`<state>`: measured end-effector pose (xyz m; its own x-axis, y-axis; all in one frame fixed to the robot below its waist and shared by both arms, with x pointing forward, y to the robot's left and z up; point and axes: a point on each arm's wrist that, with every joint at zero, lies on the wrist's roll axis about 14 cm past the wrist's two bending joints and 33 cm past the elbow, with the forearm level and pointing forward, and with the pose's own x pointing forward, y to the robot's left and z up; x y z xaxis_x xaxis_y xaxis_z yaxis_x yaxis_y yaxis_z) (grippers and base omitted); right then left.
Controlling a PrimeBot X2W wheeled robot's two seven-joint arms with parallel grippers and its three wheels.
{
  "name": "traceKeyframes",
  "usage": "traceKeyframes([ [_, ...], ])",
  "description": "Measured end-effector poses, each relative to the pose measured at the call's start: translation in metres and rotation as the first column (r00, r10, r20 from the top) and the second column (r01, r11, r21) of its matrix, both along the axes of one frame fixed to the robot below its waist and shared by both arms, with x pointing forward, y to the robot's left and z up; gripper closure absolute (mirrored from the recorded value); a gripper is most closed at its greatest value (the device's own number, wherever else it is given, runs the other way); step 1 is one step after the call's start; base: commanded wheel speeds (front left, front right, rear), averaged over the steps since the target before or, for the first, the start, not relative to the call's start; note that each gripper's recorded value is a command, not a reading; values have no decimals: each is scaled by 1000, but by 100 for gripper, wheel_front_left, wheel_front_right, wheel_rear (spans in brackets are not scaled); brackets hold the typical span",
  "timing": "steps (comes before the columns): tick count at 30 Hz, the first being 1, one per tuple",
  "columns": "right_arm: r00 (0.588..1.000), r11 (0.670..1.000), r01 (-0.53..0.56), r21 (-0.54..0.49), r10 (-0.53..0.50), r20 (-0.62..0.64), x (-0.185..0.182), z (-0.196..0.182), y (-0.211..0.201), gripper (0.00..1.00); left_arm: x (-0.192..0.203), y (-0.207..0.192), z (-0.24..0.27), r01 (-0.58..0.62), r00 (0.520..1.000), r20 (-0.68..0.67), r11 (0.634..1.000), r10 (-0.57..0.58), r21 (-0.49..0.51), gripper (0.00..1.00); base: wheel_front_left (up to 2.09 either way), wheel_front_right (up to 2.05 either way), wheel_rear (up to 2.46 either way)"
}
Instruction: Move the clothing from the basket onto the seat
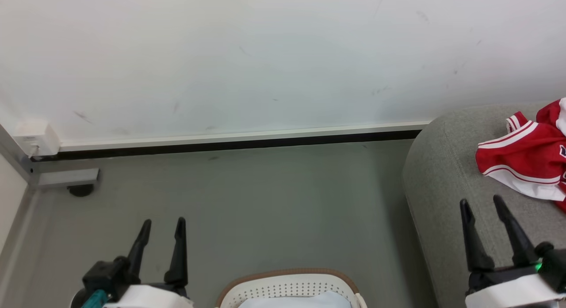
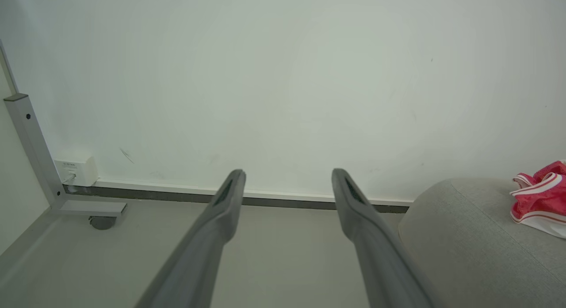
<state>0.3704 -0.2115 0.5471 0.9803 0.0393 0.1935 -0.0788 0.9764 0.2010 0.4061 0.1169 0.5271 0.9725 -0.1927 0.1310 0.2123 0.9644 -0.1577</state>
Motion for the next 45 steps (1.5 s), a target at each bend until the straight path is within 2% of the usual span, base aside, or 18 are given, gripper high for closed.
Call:
traceKeyframes([
  [9, 997, 999, 13, 49, -9, -77, -14, -30, 17, 0, -8, 7, -13, -16, 1000, -23, 1000, 16, 26, 0, 0, 0, 0],
  [21, 996, 997, -9, 70, 16, -93, -13, -36, 33, 0, -12, 12, -20, -29, 999, -38, 999, 30, 34, 0, 0, 0, 0],
  [45, 996, 997, -29, 72, 35, -85, -15, -33, 39, 0, -12, 9, -16, -23, 999, -31, 1000, 23, 13, 0, 0, 0, 0],
])
